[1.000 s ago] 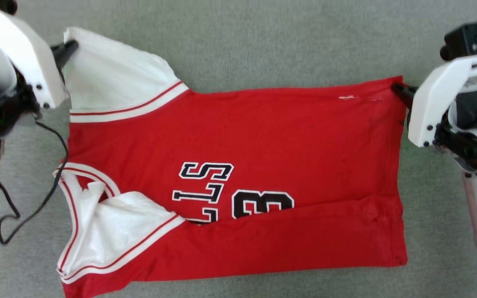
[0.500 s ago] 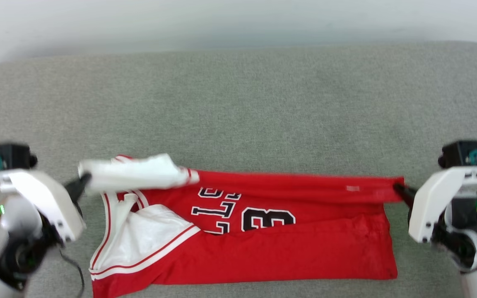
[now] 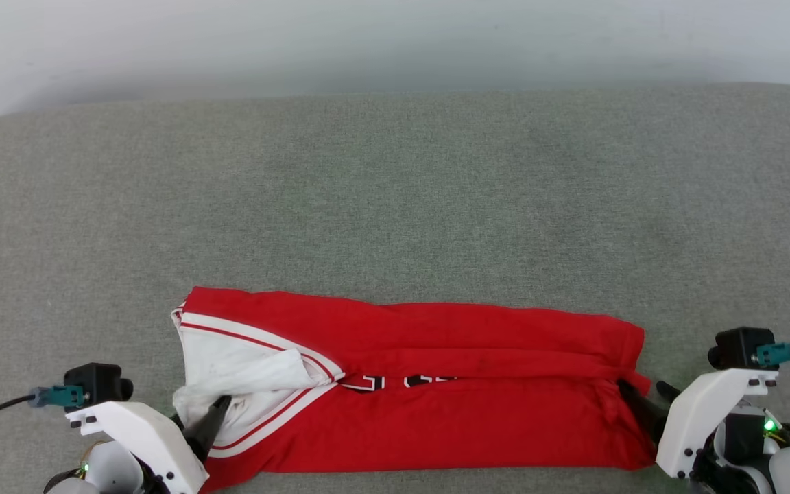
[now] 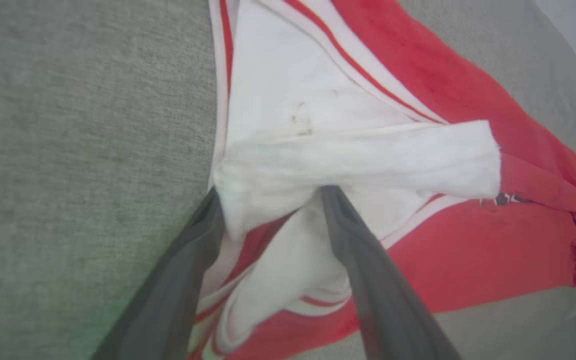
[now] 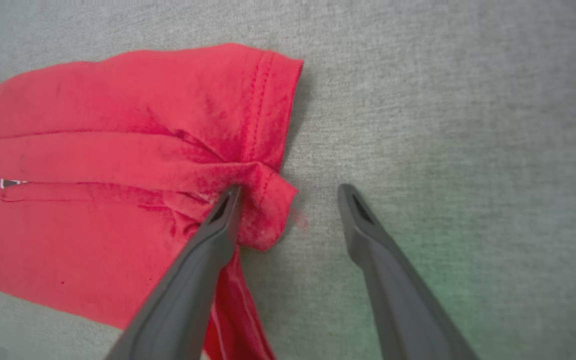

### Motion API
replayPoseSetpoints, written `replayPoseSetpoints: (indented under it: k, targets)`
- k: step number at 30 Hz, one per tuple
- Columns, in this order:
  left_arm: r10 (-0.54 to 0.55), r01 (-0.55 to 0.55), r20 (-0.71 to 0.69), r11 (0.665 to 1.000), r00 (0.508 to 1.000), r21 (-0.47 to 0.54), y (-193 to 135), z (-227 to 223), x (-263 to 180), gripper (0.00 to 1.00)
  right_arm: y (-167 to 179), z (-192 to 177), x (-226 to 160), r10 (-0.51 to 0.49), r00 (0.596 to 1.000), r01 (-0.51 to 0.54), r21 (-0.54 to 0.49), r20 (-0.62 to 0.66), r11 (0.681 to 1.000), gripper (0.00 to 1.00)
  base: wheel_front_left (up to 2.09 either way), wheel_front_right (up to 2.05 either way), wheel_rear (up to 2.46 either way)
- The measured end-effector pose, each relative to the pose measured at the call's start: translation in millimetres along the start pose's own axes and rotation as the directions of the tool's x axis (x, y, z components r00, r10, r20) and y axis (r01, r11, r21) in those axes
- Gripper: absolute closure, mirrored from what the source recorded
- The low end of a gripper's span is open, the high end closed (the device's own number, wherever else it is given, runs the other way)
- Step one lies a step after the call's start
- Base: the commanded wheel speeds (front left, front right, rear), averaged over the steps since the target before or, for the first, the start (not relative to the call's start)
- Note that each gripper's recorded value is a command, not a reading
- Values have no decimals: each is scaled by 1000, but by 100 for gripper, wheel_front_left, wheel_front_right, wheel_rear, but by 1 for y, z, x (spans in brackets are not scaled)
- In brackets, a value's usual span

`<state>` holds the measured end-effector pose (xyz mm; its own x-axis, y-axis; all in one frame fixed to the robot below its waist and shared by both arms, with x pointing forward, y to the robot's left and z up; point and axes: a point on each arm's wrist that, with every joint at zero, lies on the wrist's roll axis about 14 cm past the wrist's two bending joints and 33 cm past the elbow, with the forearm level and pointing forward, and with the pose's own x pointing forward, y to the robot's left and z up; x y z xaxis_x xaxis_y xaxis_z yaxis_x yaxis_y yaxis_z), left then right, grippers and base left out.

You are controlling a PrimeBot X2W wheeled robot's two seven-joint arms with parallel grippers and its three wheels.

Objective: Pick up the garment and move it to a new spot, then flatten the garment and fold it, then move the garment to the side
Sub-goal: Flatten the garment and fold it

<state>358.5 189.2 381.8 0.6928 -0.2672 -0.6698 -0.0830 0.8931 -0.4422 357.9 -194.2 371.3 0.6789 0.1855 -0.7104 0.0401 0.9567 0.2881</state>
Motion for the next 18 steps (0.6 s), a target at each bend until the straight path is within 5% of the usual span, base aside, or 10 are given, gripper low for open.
replayPoseSetpoints:
  k: [10,18]
  targets:
    - [-76,23,399,991,914,135,-39,69,-19,0,7,68,-40,35,954,-16,-64,298,998,0,0,0,0]
    - [-159,-8,655,970,738,244,-75,114,-65,0,-27,82,-65,-57,963,72,-47,263,996,0,0,0,0]
